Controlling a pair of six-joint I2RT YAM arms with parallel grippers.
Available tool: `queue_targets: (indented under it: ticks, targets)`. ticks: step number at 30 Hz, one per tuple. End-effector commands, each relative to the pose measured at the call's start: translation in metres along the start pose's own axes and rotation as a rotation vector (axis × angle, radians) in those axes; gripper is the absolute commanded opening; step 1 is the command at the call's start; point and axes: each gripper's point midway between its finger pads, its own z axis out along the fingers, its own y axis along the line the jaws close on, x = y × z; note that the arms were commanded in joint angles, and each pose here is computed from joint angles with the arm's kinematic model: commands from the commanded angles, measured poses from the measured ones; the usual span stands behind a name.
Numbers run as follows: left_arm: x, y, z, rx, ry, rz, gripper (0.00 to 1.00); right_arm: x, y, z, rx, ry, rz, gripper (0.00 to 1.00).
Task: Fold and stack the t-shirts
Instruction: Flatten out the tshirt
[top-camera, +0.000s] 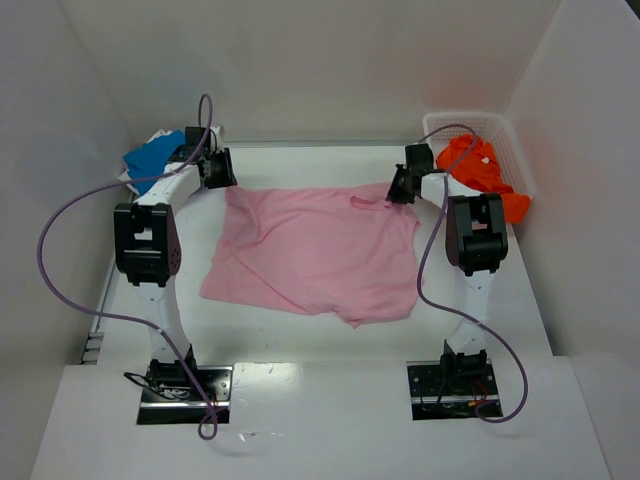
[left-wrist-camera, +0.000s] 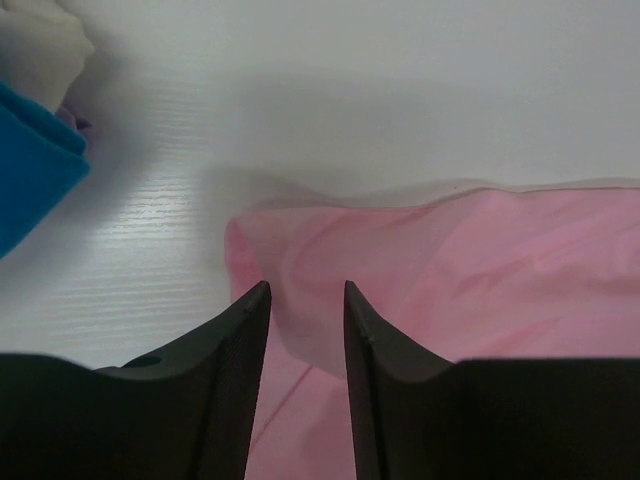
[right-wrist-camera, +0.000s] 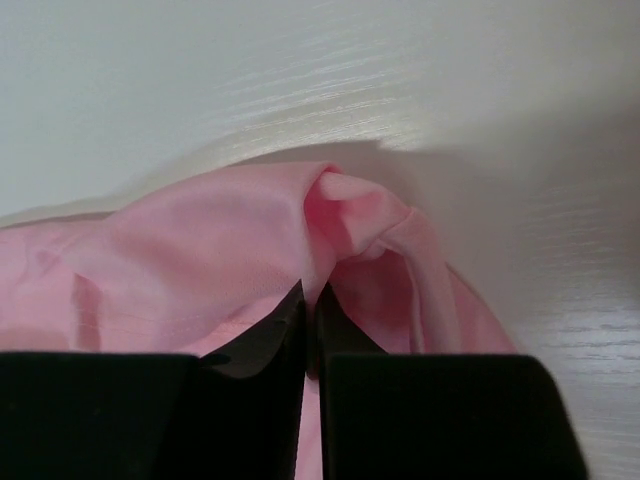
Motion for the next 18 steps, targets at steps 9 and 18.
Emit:
queue_targets:
  ticks: [9,18]
  targets:
    - [-0.008,-0.001,0.021,0.02,-0.008,0.019,0.58,-0.038,0.028,-0.033,-0.068,-0.102,-0.012,0.02]
    - [0.016,0.021,0.03,-0.058,0.042,-0.014,0.59,-0.053,0.035,-0.054,-0.077,-0.148,-0.024,0.02]
